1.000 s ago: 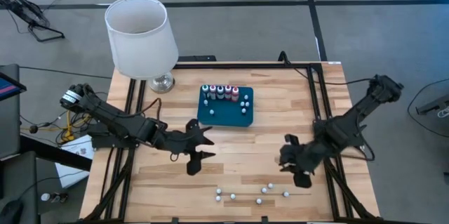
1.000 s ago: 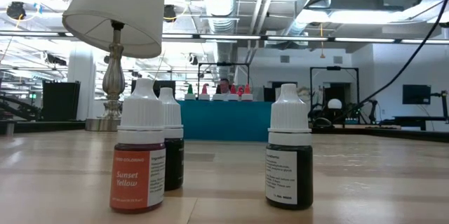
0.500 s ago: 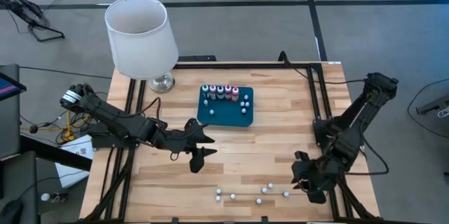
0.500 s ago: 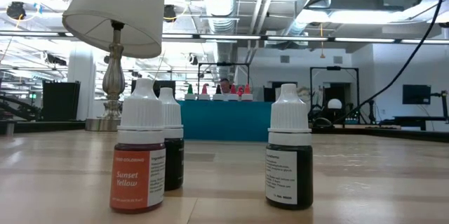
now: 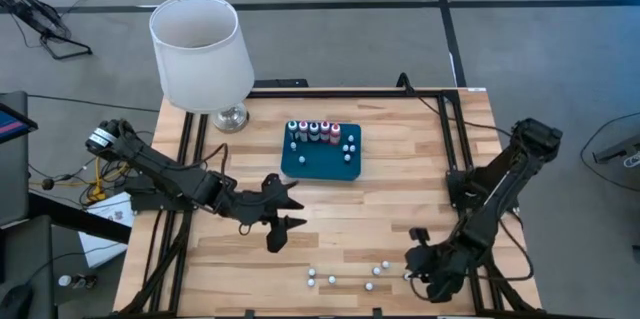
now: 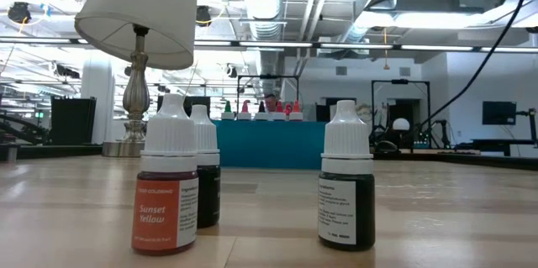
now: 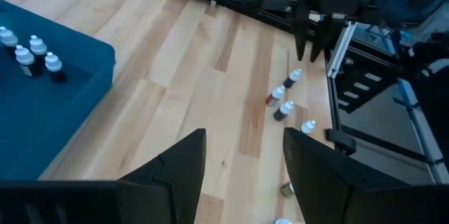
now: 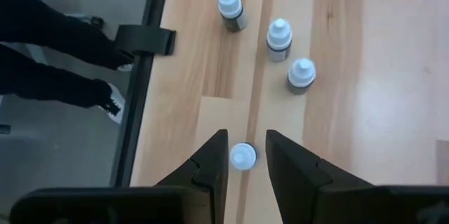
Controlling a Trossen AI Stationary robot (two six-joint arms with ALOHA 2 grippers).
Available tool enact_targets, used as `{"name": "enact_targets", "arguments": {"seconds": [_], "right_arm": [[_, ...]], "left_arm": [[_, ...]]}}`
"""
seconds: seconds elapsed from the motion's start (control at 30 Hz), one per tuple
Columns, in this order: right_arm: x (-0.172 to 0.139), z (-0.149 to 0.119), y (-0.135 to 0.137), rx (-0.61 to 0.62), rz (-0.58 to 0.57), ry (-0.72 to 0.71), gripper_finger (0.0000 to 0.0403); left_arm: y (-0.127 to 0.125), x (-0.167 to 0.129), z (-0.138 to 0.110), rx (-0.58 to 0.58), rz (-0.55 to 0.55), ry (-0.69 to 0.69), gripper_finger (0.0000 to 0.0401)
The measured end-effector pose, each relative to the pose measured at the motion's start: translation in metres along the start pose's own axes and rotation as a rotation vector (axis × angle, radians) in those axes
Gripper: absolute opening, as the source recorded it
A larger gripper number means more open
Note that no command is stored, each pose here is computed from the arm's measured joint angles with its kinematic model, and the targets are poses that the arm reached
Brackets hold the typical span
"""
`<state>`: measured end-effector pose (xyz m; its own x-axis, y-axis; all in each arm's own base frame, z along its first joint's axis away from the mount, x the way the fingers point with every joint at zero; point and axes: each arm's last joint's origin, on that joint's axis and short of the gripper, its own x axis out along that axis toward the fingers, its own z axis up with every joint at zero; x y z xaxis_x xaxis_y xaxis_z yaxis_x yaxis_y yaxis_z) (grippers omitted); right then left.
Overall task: Pick & Place food coloring
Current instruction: Put the small black food coloring bottle into the bin
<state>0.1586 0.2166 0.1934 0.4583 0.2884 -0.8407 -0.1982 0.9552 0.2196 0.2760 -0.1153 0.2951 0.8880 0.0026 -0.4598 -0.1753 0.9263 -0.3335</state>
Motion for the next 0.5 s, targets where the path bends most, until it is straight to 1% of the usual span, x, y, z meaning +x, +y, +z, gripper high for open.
{"name": "enact_targets", "arguments": {"seconds": [0.13,0.3,0.5], "right_arm": [[0.014,-0.002,0.003,-0.001,0.004,0.026,0.0086],[0.027,-0.007,0.004,0.02,0.017,0.099,0.0086],[0.032,-0.008,0.006,0.051,0.025,0.117,0.0086]], "left_arm": [[-0.001,-0.001,-0.002,0.011,0.021,0.003,0.0182],[0.0,-0.001,-0.003,0.014,0.025,0.012,0.0182],[0.0,-0.001,-0.003,0.014,0.025,0.013,0.0182]]}}
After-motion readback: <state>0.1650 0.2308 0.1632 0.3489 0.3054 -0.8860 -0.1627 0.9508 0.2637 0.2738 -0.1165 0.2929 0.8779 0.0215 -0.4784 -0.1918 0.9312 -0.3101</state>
